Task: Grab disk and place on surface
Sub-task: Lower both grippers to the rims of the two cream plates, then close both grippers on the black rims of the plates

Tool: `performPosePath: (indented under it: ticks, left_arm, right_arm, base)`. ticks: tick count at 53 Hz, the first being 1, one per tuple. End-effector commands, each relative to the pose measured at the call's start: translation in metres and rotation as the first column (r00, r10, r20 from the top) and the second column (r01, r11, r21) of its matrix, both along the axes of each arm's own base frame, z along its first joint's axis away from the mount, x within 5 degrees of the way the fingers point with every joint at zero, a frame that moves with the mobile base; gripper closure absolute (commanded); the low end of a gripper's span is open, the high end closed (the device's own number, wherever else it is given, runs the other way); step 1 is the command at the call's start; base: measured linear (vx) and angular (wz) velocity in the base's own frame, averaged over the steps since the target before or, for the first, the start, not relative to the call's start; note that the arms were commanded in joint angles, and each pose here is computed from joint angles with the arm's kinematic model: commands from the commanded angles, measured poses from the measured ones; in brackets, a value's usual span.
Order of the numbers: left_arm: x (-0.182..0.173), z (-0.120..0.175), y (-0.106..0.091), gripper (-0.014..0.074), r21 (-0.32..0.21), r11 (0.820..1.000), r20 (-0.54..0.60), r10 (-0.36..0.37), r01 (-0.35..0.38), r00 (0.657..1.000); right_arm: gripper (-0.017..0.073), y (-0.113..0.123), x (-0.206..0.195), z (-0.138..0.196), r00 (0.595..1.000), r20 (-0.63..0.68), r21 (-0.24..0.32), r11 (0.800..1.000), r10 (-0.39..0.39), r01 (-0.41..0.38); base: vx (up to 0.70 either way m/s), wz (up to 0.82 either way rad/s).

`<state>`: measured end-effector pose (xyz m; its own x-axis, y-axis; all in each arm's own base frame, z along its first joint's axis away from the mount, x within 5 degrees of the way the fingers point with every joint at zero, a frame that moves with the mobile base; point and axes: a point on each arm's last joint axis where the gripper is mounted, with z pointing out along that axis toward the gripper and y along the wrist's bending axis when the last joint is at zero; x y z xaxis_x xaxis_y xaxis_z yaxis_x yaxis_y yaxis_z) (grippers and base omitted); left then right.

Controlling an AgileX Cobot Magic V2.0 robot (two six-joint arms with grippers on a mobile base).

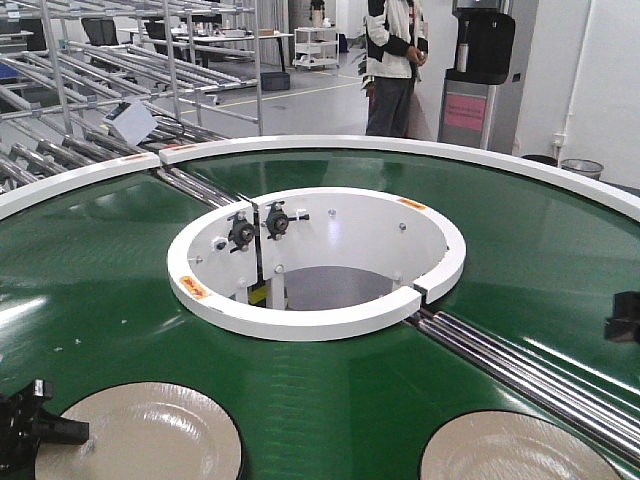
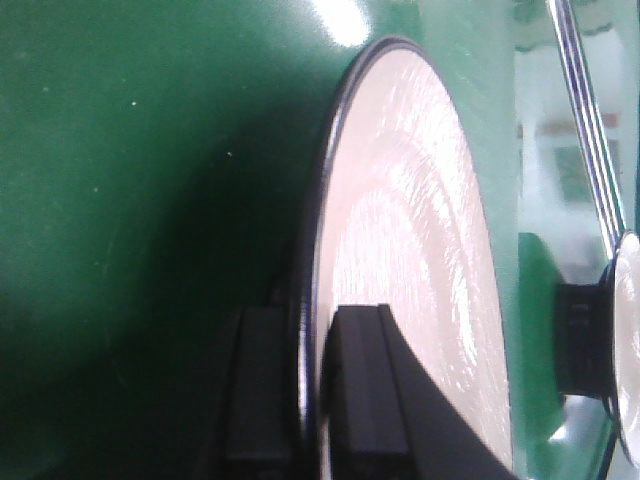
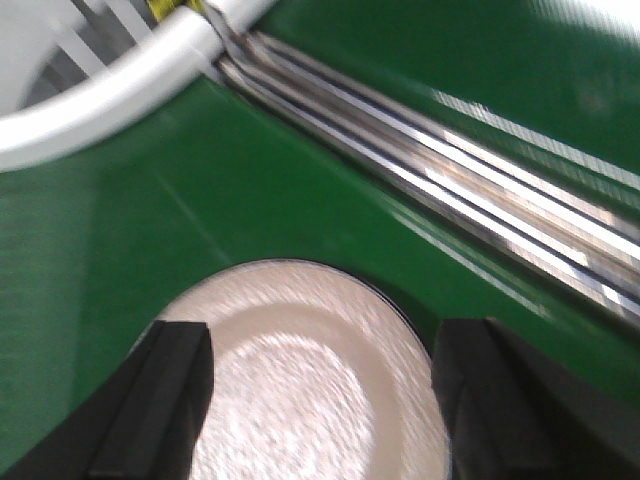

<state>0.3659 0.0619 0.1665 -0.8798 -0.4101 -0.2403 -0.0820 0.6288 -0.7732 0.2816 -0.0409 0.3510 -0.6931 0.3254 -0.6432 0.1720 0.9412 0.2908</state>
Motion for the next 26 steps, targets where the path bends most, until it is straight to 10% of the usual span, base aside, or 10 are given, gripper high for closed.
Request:
performPosePath:
  ticks: [1,14,26]
  left_arm:
    - [0.006,0.026,-0.006,0.0603,-0.043,0.999,0.080,0.017,-0.013,0.997]
    - [0.006,0.027,-0.007,0.0603,-0.057,0.998,0.087,0.024,-0.020,0.996]
    - [0.007,0.027,-0.006,0.0603,-0.056,0.998,0.088,0.028,-0.023,0.996]
  right_arm:
    - [0.0049,-0.025,0.017,0.000,1.000,-0.023,0.060,0.998,-0.004,0.005]
    - [0.0049,-0.080,0.043,-0.062,0.985,-0.169,0.097,0.994,-0.042,0.059]
    - [0.0049,-0.083,0.066,-0.117,0.963,-0.263,0.195,0.981,0.055,-0.003]
  base:
    - [0.00,0.00]
    - [0.00,0.00]
    - [0.00,0.00]
